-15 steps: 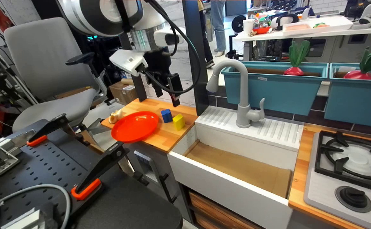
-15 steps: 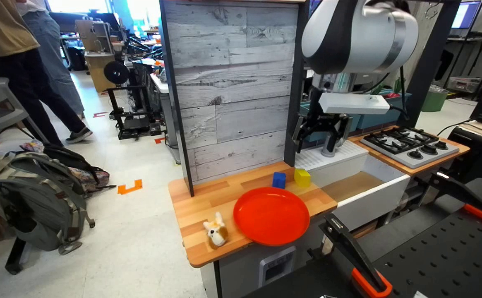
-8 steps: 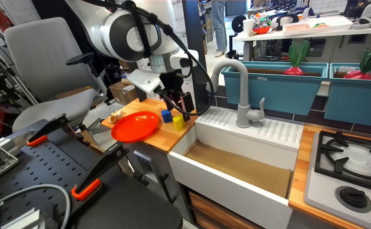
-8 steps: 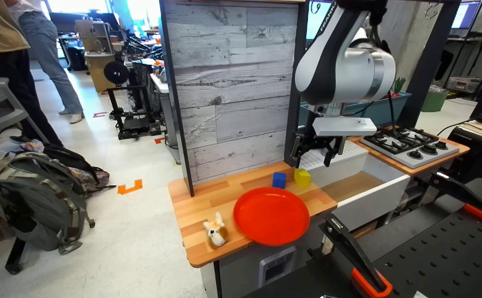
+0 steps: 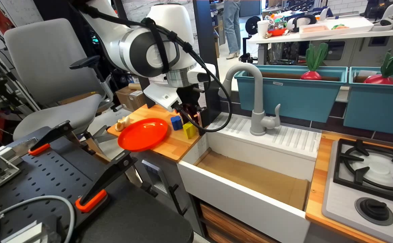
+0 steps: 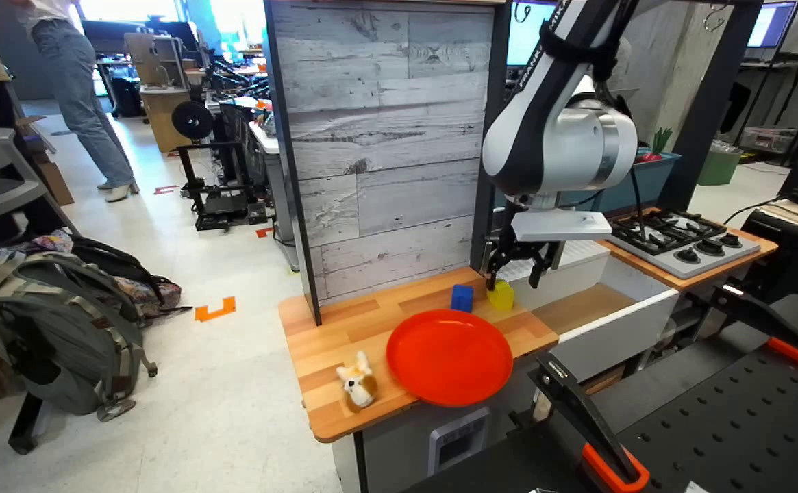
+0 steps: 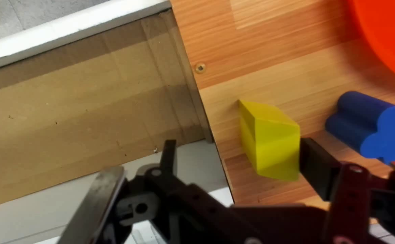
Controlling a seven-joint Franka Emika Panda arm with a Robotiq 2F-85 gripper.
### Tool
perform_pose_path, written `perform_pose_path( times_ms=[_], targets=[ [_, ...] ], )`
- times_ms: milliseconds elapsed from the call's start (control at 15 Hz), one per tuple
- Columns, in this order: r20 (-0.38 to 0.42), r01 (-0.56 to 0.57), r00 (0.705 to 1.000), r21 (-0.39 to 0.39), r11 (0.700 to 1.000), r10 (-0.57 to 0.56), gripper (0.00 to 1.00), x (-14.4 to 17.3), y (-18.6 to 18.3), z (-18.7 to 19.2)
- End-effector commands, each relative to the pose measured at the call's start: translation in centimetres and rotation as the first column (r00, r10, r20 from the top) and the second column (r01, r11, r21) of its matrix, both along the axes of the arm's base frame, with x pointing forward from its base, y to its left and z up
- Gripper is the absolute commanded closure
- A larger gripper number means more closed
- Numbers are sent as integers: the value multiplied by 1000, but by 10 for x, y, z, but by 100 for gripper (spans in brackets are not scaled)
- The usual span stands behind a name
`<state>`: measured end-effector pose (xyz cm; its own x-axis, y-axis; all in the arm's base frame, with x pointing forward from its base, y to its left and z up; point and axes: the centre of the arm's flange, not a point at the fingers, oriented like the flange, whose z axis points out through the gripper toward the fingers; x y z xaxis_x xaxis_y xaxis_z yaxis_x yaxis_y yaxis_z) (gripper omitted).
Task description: Move the yellow block to the left
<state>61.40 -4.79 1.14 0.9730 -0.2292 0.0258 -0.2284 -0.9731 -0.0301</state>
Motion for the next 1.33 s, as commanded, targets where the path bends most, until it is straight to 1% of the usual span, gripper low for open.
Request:
perform_pose_path(
  times_ms=[0, 267, 333, 467, 533, 667, 800, 1000, 1267],
  targets=[
    [-17, -7, 1000, 15, 1000, 7, 44, 13, -2, -2],
    [-11, 1, 1000, 42, 999, -1, 73, 17, -6, 5],
    [-7, 3, 1000, 52, 999, -3, 82, 17, -7, 8],
    [19, 0, 1000, 87, 996, -2, 94, 15, -10, 18],
    [27, -5, 1000, 104, 995, 2, 92, 12, -9, 25],
    [46, -23, 999, 140, 990, 17, 92, 7, -8, 40],
    [82, -62, 995, 160, 985, 50, 92, -1, 2, 59],
    [128, -139, 985, 169, 976, 118, 92, -12, 27, 85],
    [122, -219, 972, 165, 962, 201, 92, -17, 73, 94]
  ],
)
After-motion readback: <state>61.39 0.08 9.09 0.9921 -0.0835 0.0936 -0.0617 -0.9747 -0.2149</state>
